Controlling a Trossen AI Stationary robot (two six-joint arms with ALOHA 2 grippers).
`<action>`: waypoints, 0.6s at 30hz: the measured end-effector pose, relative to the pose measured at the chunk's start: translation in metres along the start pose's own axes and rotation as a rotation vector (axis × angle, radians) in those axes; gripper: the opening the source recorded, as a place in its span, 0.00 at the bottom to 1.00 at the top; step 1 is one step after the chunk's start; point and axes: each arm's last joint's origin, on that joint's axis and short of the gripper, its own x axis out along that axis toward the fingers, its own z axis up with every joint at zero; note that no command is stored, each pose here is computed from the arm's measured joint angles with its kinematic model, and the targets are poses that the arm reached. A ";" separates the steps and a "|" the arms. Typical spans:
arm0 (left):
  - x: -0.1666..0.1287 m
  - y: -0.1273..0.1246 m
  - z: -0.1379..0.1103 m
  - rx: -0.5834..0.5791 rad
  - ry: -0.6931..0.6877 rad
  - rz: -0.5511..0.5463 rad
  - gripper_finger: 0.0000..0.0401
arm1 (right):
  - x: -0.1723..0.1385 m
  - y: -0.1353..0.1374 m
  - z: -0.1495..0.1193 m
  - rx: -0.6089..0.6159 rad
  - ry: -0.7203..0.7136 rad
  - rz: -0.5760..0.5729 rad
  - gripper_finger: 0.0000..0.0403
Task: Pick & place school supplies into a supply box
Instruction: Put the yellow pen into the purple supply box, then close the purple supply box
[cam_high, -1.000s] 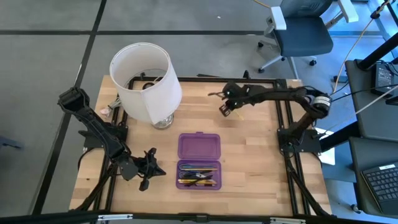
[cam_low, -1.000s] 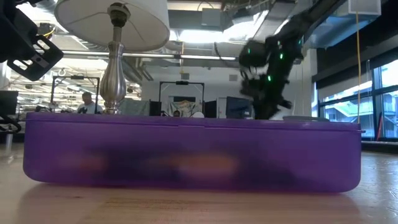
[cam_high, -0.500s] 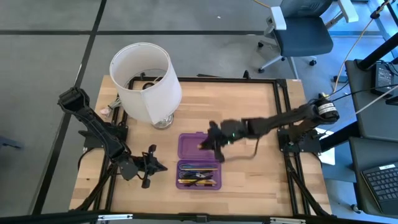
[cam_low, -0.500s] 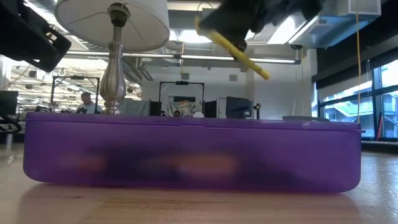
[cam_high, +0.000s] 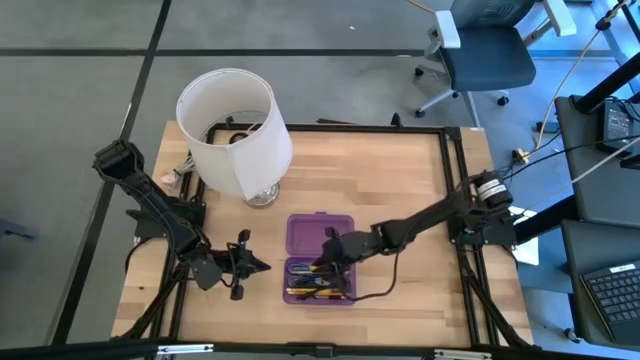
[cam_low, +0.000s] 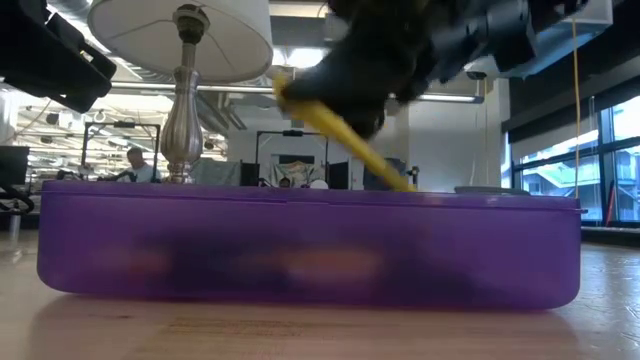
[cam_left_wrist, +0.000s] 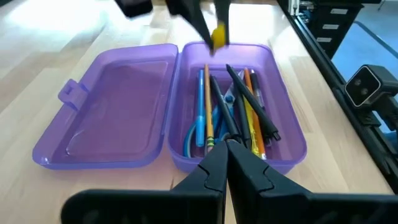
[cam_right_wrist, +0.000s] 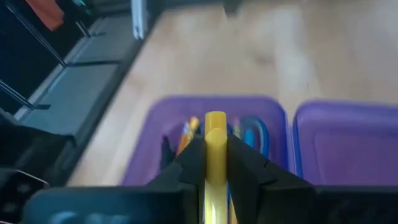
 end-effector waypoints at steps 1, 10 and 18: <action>0.000 0.000 0.000 0.000 0.000 0.000 0.01 | 0.003 -0.001 -0.004 0.006 0.015 -0.004 0.13; 0.000 0.000 0.000 0.000 0.000 0.000 0.01 | 0.019 -0.010 -0.028 0.034 0.093 -0.031 0.20; 0.000 0.000 0.000 0.000 0.000 0.001 0.01 | 0.023 -0.011 -0.034 0.034 0.110 -0.032 0.20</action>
